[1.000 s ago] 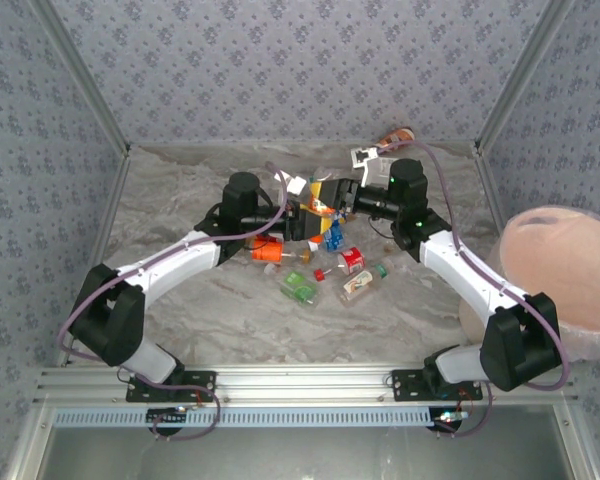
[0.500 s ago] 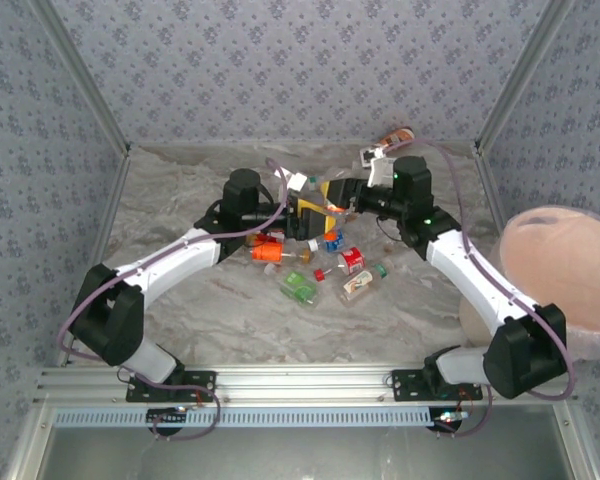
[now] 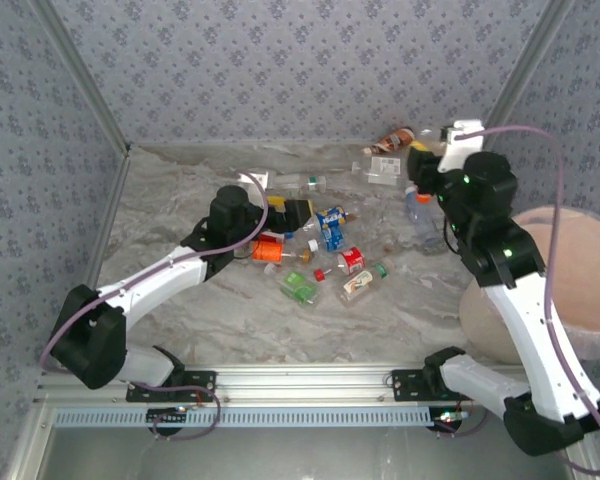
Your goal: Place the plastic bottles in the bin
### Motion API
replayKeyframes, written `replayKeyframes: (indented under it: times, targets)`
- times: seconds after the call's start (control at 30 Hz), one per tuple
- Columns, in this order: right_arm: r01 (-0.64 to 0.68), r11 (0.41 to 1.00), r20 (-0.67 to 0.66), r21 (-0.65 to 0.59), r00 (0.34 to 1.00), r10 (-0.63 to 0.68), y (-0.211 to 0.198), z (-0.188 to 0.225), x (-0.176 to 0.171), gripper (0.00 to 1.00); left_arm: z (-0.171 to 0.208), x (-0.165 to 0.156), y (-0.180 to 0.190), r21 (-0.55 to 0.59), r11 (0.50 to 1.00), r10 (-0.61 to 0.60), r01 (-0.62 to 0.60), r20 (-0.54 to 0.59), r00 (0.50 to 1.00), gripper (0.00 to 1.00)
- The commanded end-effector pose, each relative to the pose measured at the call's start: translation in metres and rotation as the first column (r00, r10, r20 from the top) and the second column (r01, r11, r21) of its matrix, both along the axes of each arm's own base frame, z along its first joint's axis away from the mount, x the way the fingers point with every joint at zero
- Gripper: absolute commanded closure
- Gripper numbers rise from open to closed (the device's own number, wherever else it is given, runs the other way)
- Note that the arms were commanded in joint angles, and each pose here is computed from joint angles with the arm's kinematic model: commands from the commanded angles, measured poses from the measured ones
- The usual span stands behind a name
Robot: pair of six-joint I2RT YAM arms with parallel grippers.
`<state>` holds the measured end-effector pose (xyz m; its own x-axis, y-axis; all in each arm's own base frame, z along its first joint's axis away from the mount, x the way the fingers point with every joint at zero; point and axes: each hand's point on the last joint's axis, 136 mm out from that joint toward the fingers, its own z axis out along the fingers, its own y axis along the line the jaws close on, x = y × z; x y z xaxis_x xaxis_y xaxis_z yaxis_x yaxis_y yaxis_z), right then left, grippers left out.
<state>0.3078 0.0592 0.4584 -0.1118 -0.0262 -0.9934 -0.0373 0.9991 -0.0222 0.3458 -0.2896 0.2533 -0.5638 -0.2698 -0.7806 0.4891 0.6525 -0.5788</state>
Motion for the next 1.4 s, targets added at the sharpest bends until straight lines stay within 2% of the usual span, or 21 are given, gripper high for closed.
replayKeyframes:
  times: [0.0,0.17,0.27,0.47,0.63,0.77,0.83,1.03,1.37]
  targets:
    - [0.274,0.943,-0.001,-0.187,0.96,-0.279,-0.062,0.002,-0.034,0.61,0.001,0.018,0.033,-0.049,0.977,0.209,-0.208,0.017,0.978,0.02]
    - [0.507,0.825,0.032,-0.25,0.856,-0.516,-0.113,0.0,-0.071,0.63,-0.005,0.019,0.03,-0.088,0.977,0.199,-0.196,0.031,0.979,0.02]
    - [0.589,0.762,0.036,-0.267,0.797,-0.603,-0.134,-0.015,-0.083,0.63,-0.007,0.018,0.023,-0.077,0.984,0.164,-0.162,0.02,0.986,0.02]
    - [0.695,0.693,-0.033,-0.192,0.701,-0.713,-0.175,-0.046,-0.089,0.62,-0.011,0.022,0.011,-0.07,0.99,0.12,-0.121,-0.013,0.993,0.02]
    - [0.763,0.62,-0.122,-0.185,0.608,-0.784,-0.205,-0.083,-0.087,0.61,-0.01,0.025,0.007,-0.062,0.992,0.106,-0.107,-0.027,0.994,0.02]
    - [0.796,0.585,-0.172,-0.155,0.562,-0.809,-0.223,-0.108,-0.09,0.6,-0.011,0.026,0.006,-0.052,0.993,0.105,-0.107,-0.041,0.994,0.02]
    - [0.804,0.577,-0.197,-0.146,0.548,-0.813,-0.229,-0.12,-0.091,0.6,-0.012,0.026,0.005,-0.045,0.994,0.102,-0.104,-0.048,0.994,0.02]
    - [0.783,0.616,-0.266,-0.088,0.577,-0.772,-0.232,-0.146,-0.074,0.6,-0.018,0.029,0.005,-0.036,0.993,0.108,-0.111,-0.071,0.992,0.02]
    - [0.714,0.699,-0.263,-0.016,0.672,-0.692,-0.224,-0.152,-0.041,0.57,-0.024,0.033,0.0,-0.052,0.993,0.103,-0.109,-0.104,0.989,0.02]
